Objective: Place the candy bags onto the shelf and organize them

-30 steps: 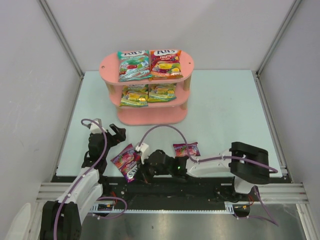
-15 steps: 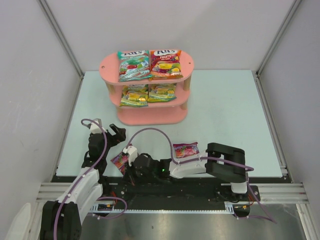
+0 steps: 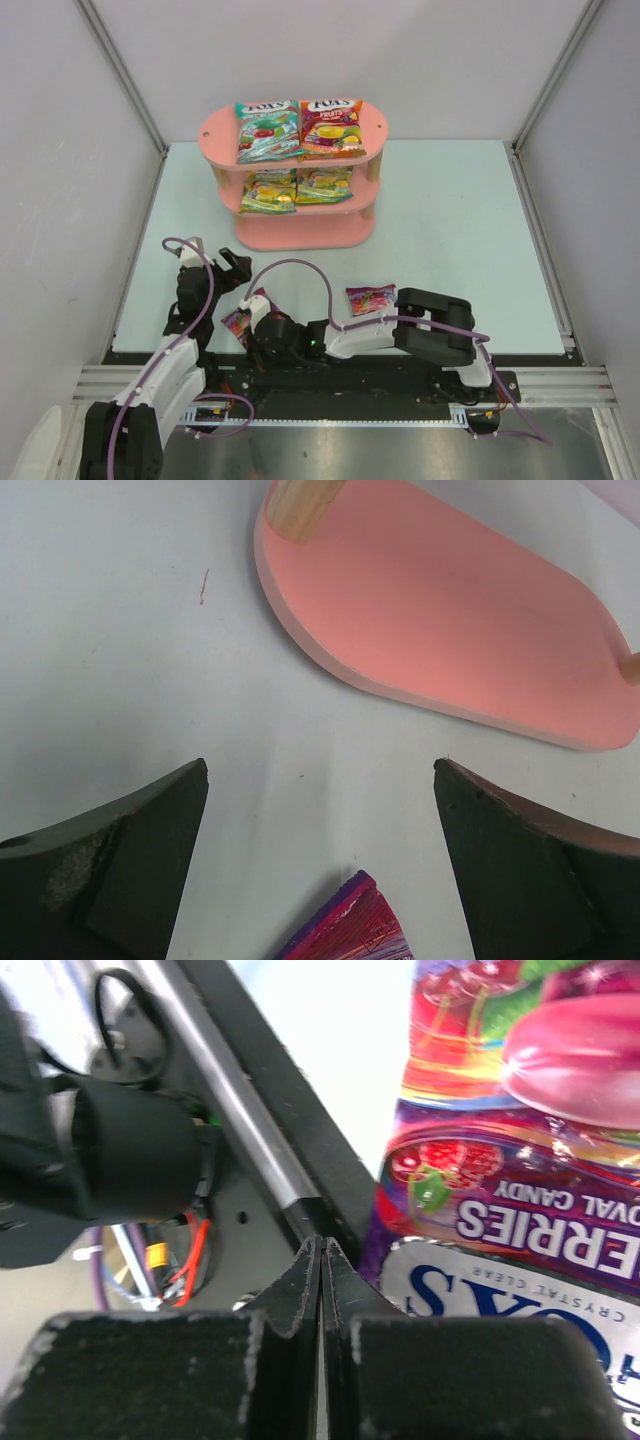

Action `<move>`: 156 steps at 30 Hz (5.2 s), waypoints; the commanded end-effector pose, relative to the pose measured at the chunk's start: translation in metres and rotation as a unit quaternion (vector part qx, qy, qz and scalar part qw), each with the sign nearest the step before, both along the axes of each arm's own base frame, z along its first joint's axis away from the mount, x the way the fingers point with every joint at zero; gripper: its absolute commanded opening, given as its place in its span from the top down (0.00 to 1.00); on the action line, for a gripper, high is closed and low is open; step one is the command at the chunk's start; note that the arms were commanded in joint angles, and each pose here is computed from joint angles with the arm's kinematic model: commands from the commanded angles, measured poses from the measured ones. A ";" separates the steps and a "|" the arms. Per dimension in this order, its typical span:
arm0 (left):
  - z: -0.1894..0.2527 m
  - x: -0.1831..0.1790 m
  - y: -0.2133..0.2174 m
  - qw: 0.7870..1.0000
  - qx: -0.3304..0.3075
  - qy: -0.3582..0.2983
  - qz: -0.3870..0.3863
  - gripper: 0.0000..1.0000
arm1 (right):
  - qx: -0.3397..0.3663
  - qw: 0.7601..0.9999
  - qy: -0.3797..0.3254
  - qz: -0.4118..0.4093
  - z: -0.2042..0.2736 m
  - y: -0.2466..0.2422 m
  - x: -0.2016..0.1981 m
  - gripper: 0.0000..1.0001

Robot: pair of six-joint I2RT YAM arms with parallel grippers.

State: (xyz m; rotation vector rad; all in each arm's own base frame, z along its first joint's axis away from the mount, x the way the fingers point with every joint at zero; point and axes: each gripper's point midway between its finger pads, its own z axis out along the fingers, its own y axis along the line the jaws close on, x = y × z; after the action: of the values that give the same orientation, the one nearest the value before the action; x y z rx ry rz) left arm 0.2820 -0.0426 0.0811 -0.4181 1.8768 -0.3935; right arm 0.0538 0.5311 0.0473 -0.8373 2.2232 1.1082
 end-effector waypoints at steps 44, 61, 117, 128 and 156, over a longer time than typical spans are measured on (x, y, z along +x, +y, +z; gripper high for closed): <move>0.017 0.007 -0.001 1.000 -0.007 -0.025 -0.002 0.00 | -0.197 0.969 -0.099 -0.110 -0.004 -0.078 0.063 1.00; 0.018 0.007 -0.001 1.000 -0.007 -0.025 -0.002 0.00 | -0.198 0.964 -0.110 -0.138 0.000 -0.091 0.122 1.00; 0.018 0.007 -0.002 1.000 -0.008 -0.029 -0.005 0.00 | -0.231 0.816 0.038 -0.529 0.012 -0.411 0.117 1.00; 0.018 0.007 -0.002 1.000 -0.007 -0.029 -0.004 0.00 | -0.274 0.856 0.058 -0.434 -0.031 -0.386 0.089 1.00; 0.018 0.007 -0.002 1.000 -0.008 -0.029 -0.005 0.00 | -0.196 0.944 0.081 -0.254 -0.027 -0.247 0.044 1.00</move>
State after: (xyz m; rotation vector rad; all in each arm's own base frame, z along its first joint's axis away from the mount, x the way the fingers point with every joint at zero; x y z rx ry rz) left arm 0.2823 -0.0458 0.0841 -0.4042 1.8695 -0.4126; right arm 0.1051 0.2600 0.0171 -0.2115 2.6304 0.4328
